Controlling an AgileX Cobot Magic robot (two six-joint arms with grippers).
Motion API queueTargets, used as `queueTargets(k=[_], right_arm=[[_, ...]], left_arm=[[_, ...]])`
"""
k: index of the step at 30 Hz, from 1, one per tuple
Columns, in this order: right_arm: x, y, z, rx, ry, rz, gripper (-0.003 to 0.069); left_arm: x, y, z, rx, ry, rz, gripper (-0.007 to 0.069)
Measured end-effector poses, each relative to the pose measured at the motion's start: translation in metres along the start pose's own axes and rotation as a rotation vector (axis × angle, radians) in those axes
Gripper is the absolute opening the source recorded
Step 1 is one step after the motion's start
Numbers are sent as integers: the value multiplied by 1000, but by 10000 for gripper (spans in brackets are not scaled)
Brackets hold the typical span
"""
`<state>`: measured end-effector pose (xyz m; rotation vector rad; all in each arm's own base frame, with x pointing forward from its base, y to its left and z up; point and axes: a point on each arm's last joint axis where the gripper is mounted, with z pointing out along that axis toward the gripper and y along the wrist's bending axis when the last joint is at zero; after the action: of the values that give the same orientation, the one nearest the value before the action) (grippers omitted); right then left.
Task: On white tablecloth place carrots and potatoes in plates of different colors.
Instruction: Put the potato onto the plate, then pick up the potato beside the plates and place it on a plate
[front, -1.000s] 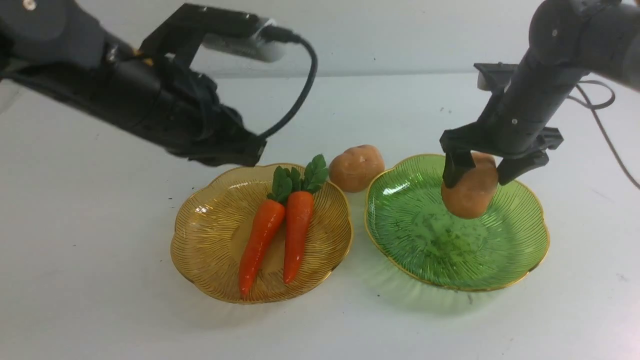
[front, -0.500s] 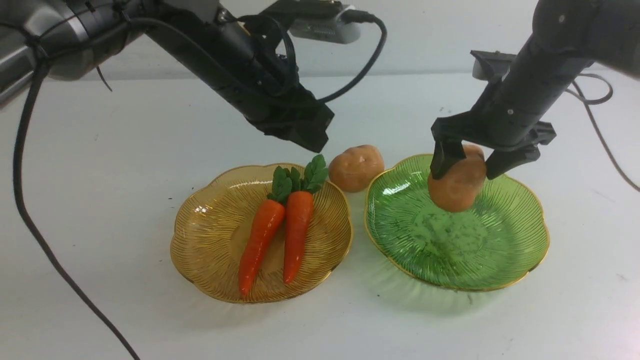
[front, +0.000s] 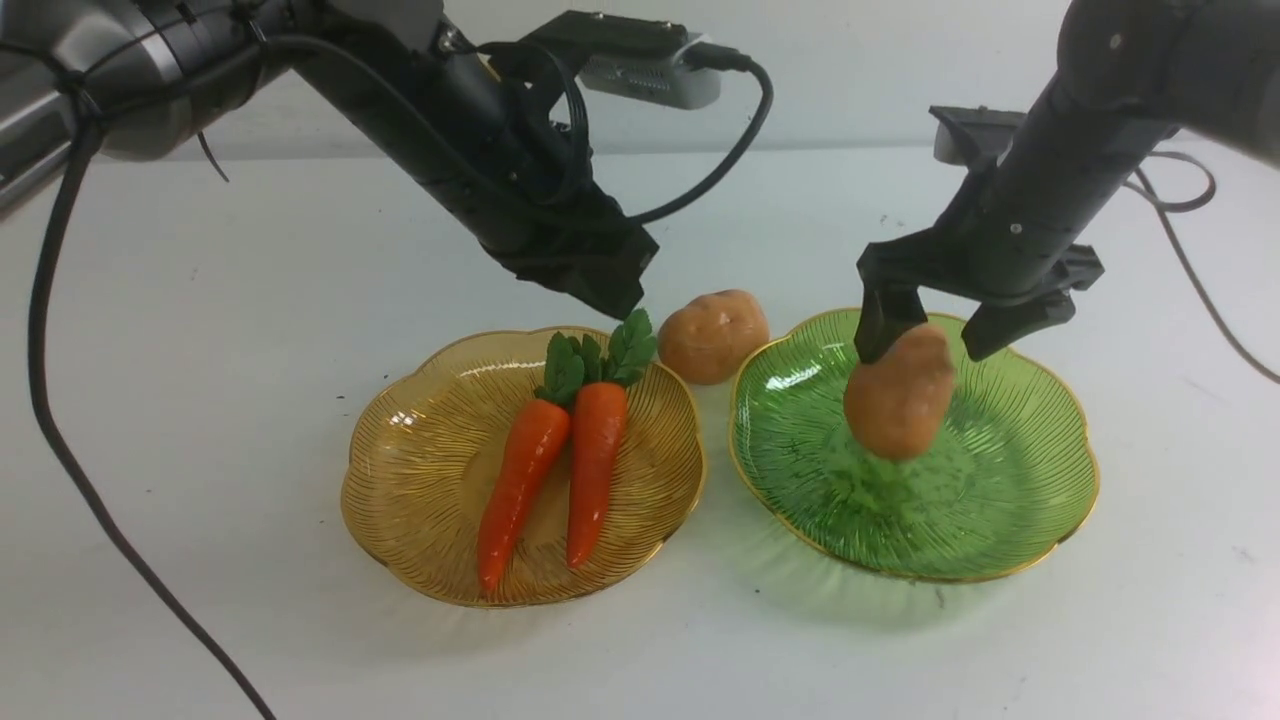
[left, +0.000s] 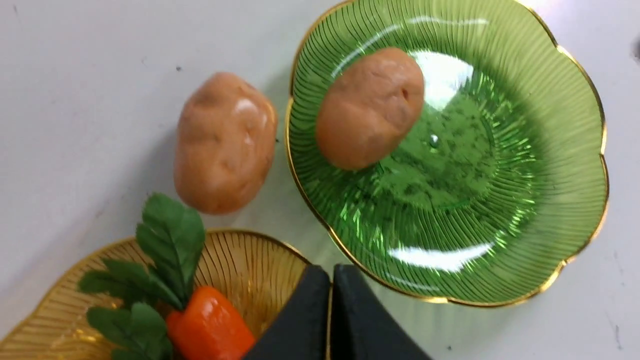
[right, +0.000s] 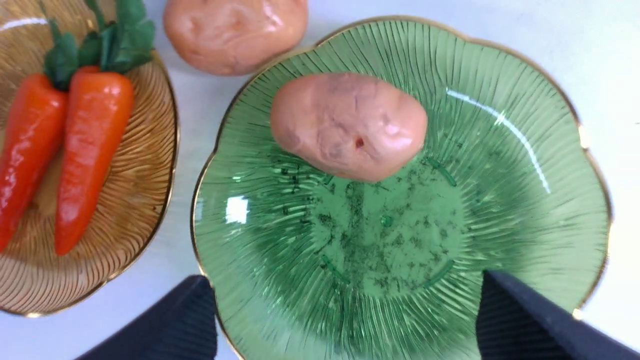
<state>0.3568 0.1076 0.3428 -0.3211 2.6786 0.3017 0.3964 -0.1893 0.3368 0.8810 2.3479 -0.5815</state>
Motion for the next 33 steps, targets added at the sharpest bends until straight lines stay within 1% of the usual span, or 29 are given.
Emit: queueTargets(k=[1,2,3,4,6,7,8,10,13,15,17,18,21,22,25,28,33], right_arm=[[6,0,-11,13,-15,-8,614],[14,0,-24,33,-29,-16,569],[26,-2,-38,65,-42,-29,494],[41,-3,-52,93,-50,-37,398],[61,-5,-66,129,-56,-40,269],[73,-6,-73,143,-58,-41,185],[86,-6,-80,147,-63,-35,76],[104,-5,-89,137,-76,-8,9],[119,-1,-98,102,-93,24,-14],[121,1,-100,83,-98,33,-16],[122,2,-100,70,-99,38,-16],[122,2,-100,65,-99,40,-16],[122,3,-100,60,-97,43,-16],[122,3,-100,59,-97,43,-16],[122,3,-100,58,-97,44,-16],[122,3,-100,58,-97,44,-16],[122,3,-100,58,-97,44,-16]], left_arm=[[-4,3,5,-3,-7,10,-3],[-7,7,12,-6,-15,19,-3],[-12,14,24,-14,-28,37,-3],[-14,17,29,-18,-37,49,-3],[-16,25,51,-25,-41,99,-2],[-15,28,62,-27,-38,133,4],[-13,30,72,-30,-36,162,19],[-11,32,88,-41,-45,218,64],[-10,33,112,-67,-73,289,193],[-8,36,126,-85,-88,308,318],[-3,40,139,-92,-87,305,404],[0,42,146,-95,-81,299,473],[9,47,161,-87,-52,286,583],[11,48,164,-83,-43,284,606],[16,49,170,-74,-24,279,627],[19,51,175,-71,-14,275,626],[22,53,180,-69,-5,266,584]])
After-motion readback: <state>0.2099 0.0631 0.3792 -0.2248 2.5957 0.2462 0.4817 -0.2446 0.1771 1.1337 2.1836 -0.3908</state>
